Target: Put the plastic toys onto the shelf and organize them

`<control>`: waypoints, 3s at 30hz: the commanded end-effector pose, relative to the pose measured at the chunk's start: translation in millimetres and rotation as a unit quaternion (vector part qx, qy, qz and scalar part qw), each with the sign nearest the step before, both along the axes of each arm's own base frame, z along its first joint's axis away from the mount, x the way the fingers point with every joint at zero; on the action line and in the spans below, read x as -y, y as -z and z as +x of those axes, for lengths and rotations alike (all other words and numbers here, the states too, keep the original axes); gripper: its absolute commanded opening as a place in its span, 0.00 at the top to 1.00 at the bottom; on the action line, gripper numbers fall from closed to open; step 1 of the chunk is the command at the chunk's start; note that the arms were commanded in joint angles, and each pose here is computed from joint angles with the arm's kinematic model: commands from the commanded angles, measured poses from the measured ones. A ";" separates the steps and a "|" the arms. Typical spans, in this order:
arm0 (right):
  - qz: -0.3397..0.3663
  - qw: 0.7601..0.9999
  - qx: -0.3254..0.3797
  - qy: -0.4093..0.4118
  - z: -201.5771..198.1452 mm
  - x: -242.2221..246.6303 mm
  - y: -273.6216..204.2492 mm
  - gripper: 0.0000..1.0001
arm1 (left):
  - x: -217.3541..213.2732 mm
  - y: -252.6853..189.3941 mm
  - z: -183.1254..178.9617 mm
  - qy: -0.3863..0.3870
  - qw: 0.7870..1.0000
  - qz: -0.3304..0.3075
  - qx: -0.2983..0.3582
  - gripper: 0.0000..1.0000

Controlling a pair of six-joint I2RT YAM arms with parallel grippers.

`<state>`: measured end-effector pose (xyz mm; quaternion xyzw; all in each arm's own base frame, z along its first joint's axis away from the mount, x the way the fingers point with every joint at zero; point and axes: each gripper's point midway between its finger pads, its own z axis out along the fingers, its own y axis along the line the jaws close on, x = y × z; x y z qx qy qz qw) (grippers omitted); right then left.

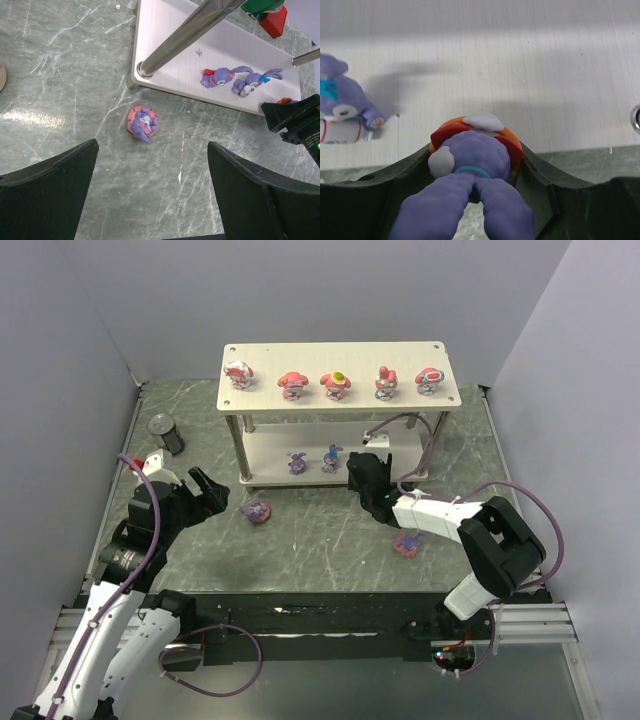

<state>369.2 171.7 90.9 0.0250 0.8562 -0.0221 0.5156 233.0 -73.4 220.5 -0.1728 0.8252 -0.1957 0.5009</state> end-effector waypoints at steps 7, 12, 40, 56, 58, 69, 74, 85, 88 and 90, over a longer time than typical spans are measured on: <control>0.021 1.000 0.013 0.005 30.7 -3.5 -17.3 0.82 | 0.0 -12.8 6.0 -0.004 1.000 -0.007 0.020 0.04; 0.018 1.000 -0.001 0.001 33.2 -0.6 -9.1 0.79 | 0.2 -12.1 6.3 -0.003 1.000 -0.007 0.018 0.04; 0.023 1.000 -0.006 0.018 36.4 6.7 7.1 0.25 | -0.8 -11.8 6.9 -0.005 1.000 -0.006 0.018 0.04; 0.064 0.997 0.028 0.010 14.9 13.4 -16.0 0.05 | -0.4 -12.1 6.9 -0.003 1.000 -0.007 0.018 0.04; 0.075 0.997 0.033 0.005 9.9 10.9 -19.4 0.05 | -0.2 -12.4 6.7 -0.003 1.000 -0.007 0.019 0.04; 0.113 0.993 0.023 -0.022 -24.6 3.1 -20.2 0.04 | 0.3 -14.2 5.9 0.000 1.000 -0.009 0.022 0.04; 0.136 0.990 0.033 -0.027 -49.6 11.6 -36.7 0.05 | 0.8 -14.9 5.7 0.001 1.000 -0.010 0.024 0.04; 0.132 0.983 -0.053 0.115 -122.8 80.3 -19.5 0.05 | 1.5 -16.6 4.8 0.004 1.000 -0.012 0.029 0.04; 0.129 0.974 -0.071 0.174 -143.6 103.5 -7.1 0.05 | 1.7 -16.3 4.9 0.005 1.000 -0.013 0.028 0.04; 0.127 0.968 -0.079 0.202 -155.5 115.4 0.6 0.04 | 1.9 -16.6 4.7 0.005 0.999 -0.013 0.029 0.04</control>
